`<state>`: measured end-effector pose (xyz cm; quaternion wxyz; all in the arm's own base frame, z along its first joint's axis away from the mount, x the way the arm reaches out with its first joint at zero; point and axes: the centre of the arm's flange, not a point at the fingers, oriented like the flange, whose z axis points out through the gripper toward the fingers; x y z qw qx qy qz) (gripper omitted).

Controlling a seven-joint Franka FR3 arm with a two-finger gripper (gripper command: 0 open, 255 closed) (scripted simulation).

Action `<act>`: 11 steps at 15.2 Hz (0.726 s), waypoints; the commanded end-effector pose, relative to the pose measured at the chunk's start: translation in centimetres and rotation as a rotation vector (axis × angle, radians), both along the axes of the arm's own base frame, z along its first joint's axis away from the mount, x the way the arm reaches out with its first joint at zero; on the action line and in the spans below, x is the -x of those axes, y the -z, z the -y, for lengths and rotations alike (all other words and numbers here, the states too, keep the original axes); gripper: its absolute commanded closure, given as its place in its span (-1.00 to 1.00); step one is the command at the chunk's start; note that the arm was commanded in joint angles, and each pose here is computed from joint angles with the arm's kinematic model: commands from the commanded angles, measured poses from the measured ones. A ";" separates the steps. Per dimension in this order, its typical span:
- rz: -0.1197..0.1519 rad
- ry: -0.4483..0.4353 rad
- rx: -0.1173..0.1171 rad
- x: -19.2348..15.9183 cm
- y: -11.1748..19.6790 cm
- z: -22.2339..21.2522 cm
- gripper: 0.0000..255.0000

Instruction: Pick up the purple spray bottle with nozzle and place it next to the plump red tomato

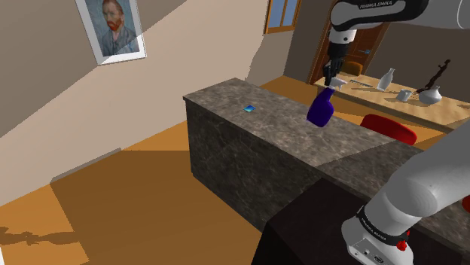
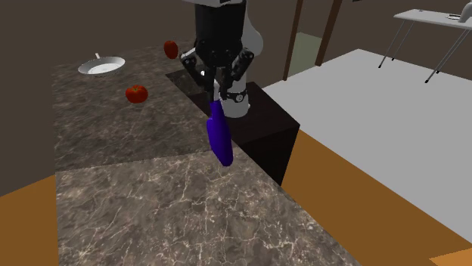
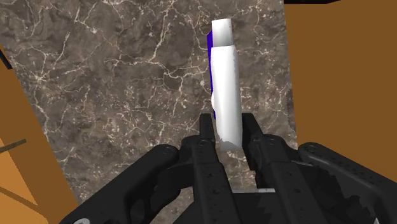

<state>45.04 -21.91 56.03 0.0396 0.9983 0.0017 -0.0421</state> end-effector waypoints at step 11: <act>0.000 0.000 0.000 0.0 -6.4 0.0 1.00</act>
